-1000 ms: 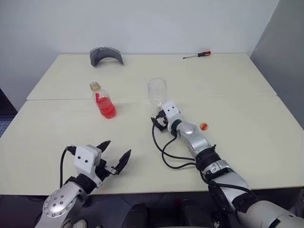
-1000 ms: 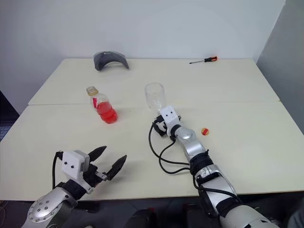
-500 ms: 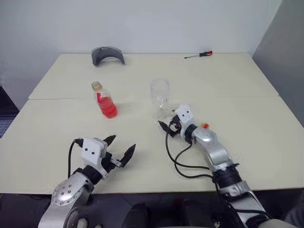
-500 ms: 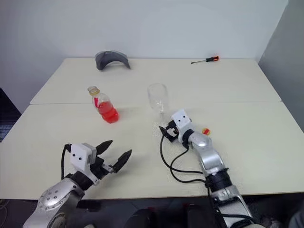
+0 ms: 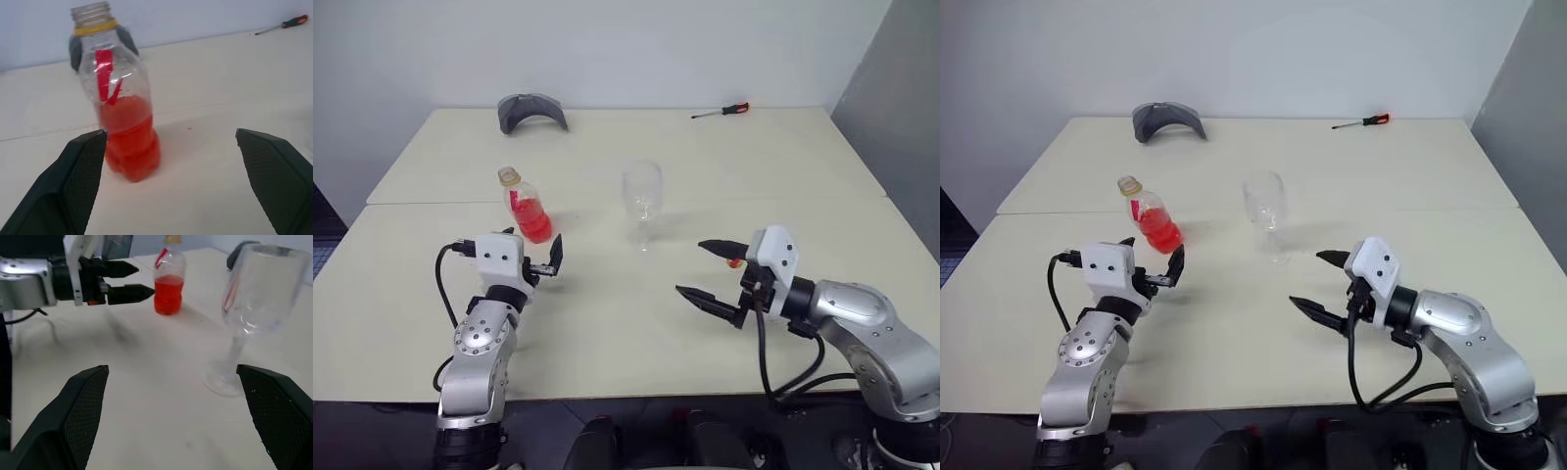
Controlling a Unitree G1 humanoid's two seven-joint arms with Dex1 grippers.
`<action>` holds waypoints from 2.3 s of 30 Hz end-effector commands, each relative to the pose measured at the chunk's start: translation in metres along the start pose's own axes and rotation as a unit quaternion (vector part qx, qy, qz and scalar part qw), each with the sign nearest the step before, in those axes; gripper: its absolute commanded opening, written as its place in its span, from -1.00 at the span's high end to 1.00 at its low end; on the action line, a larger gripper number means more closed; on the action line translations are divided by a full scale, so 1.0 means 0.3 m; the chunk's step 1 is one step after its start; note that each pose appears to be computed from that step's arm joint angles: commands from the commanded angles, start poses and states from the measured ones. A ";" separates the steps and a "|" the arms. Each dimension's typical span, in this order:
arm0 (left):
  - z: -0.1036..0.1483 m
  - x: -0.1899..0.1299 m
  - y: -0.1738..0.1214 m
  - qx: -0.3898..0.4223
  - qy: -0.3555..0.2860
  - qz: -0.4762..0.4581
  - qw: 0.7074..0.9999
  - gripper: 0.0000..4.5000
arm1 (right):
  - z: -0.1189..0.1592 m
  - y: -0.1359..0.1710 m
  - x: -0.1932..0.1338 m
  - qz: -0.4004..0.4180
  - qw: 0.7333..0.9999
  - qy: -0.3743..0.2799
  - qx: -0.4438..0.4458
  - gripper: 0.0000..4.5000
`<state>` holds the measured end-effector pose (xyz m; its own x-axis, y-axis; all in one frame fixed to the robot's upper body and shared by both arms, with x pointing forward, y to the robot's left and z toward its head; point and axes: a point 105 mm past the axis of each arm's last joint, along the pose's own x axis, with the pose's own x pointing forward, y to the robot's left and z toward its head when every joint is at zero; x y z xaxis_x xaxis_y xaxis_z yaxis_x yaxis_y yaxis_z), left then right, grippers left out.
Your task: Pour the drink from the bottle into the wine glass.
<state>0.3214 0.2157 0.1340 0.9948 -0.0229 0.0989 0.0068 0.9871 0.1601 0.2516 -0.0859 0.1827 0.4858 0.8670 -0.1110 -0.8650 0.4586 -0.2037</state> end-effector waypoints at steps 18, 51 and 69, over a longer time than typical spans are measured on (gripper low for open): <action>0.066 0.158 0.120 -0.052 -0.040 0.043 0.997 -1.00 | 0.099 0.023 0.041 0.015 0.998 -0.060 -0.011 -0.98; 0.035 0.382 0.067 -0.041 -0.034 -0.008 0.999 -0.59 | 0.122 -0.001 0.053 -0.029 0.998 -0.063 -0.009 -1.00; 0.292 0.424 -0.099 0.086 -0.089 -0.199 0.972 0.45 | 0.189 -0.104 0.077 -0.076 0.993 -0.089 -0.005 -1.00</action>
<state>0.4422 0.1808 0.1884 0.9249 -0.3723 0.0772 0.3354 0.8945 0.2955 0.2835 -0.0669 0.2279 0.5796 0.8135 0.0479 -0.7923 0.5763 -0.2006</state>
